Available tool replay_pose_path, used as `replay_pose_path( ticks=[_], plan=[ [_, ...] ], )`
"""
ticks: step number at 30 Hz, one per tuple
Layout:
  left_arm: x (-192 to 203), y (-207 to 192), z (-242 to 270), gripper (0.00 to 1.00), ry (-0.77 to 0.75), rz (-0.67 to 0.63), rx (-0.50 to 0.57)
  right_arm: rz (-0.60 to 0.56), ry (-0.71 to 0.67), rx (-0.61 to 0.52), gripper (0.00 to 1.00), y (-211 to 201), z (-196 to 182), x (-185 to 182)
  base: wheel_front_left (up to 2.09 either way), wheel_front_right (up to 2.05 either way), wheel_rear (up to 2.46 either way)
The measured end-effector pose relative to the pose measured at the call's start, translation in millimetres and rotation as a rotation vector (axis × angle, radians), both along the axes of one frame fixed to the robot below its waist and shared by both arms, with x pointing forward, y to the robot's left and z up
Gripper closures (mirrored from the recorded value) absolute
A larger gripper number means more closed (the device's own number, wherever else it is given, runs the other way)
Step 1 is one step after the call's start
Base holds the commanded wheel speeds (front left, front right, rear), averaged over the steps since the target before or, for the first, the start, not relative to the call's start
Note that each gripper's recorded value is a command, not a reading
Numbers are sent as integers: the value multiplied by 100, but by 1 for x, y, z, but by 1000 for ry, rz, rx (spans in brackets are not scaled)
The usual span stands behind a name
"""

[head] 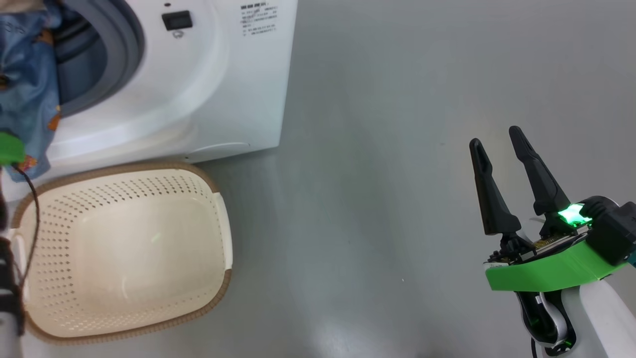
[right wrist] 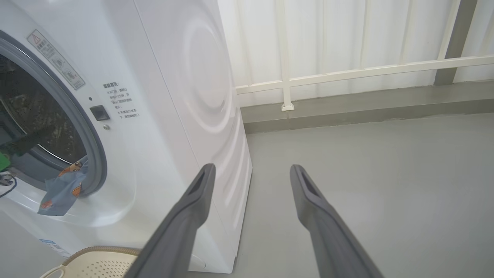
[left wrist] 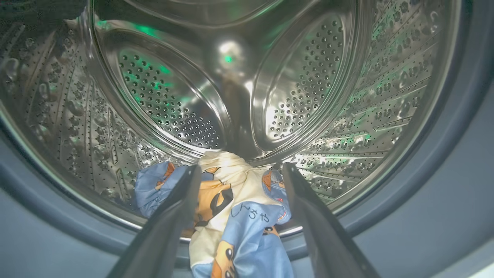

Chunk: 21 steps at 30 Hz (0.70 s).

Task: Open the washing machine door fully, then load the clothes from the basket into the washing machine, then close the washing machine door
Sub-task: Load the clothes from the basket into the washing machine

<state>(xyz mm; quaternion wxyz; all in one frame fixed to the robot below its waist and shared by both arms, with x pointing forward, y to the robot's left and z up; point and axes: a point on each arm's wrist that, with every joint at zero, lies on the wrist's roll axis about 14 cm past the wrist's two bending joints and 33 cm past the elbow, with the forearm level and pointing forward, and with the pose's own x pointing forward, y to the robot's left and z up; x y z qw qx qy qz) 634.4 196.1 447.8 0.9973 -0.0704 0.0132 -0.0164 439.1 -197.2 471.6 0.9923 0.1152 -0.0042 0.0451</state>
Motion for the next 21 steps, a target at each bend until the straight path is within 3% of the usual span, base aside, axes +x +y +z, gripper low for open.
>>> replay_pose_path(
  ticks=[21],
  plan=[
    [-82, 8, 10, 0, 17, 22, -15, 22, -74, -11, 0, 1, 34, -19, 0, 0, 0]
  ],
)
